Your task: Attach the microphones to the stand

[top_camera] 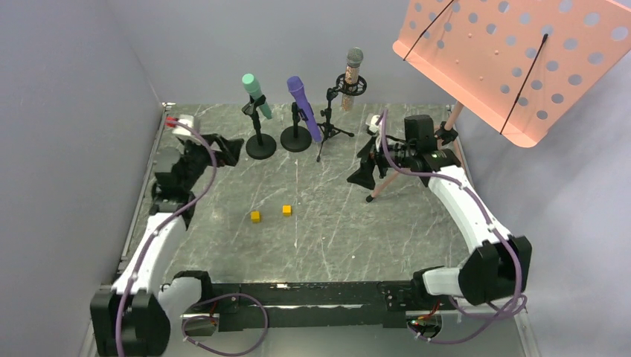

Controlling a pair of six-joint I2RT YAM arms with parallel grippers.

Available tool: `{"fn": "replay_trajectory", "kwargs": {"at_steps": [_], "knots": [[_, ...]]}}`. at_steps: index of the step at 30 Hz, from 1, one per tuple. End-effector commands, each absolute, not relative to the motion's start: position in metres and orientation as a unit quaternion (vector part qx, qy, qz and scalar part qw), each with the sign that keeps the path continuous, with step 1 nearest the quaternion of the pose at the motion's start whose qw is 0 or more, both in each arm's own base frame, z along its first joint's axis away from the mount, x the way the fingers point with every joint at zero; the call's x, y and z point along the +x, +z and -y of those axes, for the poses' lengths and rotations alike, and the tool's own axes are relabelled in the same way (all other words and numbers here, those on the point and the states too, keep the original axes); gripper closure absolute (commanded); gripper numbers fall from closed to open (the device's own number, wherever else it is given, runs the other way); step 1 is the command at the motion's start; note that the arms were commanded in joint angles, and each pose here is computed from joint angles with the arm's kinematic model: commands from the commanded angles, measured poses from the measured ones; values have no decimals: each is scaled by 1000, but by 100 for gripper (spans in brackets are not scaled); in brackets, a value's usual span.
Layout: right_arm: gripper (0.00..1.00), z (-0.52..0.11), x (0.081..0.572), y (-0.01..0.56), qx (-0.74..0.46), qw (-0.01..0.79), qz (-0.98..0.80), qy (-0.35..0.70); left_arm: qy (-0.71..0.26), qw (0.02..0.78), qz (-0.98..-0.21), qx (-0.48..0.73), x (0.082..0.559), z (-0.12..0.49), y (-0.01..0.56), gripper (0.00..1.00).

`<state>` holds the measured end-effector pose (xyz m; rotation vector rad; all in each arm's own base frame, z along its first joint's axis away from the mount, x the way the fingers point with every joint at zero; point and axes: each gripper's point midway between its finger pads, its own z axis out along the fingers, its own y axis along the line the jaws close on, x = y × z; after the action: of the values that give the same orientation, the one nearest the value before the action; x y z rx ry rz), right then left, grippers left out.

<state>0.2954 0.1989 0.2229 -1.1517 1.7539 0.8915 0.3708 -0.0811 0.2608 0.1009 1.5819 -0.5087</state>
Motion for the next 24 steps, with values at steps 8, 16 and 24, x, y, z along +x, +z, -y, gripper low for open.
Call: {"fn": "replay_trajectory", "kwargs": {"at_steps": [8,16,24], "knots": [[0,-119,304,293,-263,563,-756,208,-228,613,-752,75,246,77,309,1],[0,-91,266,330,-125,595,-771,188,-230,637,-733,65,203,78,299,1],[0,-52,242,329,-59,631,-763,123,-232,634,-736,44,187,77,290,1]]}}
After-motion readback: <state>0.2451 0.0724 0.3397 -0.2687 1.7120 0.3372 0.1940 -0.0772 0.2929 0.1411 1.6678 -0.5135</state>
